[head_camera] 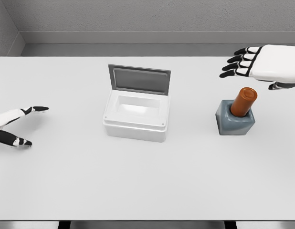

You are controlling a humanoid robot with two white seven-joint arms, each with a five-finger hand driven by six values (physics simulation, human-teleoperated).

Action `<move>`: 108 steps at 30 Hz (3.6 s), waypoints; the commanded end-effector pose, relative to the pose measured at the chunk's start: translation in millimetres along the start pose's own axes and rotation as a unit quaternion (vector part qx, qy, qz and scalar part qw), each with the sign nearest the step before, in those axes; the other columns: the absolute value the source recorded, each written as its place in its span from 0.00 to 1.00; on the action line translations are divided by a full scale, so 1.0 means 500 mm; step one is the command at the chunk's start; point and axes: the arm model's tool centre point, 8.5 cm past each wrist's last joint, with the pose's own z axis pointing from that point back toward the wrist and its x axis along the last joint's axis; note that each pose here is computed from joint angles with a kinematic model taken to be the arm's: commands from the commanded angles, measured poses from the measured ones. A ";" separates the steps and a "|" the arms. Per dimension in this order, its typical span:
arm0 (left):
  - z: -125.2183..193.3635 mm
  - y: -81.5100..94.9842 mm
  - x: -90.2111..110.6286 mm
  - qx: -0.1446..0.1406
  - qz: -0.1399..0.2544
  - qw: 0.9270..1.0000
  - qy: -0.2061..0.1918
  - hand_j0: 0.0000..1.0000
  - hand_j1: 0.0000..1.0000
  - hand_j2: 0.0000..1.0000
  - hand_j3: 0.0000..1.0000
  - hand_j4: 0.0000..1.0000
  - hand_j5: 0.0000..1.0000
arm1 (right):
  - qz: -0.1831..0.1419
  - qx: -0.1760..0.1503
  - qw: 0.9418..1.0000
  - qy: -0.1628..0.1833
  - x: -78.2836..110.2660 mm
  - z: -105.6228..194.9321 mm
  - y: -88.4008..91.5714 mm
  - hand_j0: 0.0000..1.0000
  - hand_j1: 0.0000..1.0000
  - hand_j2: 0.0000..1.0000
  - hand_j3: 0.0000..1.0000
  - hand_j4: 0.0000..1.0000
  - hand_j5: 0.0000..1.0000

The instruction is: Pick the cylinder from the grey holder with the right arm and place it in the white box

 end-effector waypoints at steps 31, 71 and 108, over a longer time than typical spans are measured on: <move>-0.095 0.101 0.038 0.028 0.311 0.949 -0.046 1.00 1.00 1.00 1.00 1.00 1.00 | -0.062 0.068 0.996 0.018 -0.041 -0.032 0.124 1.00 1.00 1.00 1.00 1.00 1.00; -0.103 0.039 0.011 -0.026 0.244 0.970 0.006 1.00 1.00 1.00 1.00 1.00 1.00 | -0.087 0.081 0.993 -0.011 -0.024 -0.097 0.166 0.00 0.00 0.00 0.00 0.00 0.00; -0.102 0.039 0.011 -0.026 0.242 0.970 0.006 1.00 1.00 1.00 1.00 1.00 1.00 | 0.024 -0.059 0.982 -0.175 0.138 -0.262 -0.090 0.00 0.00 0.00 0.00 0.00 0.00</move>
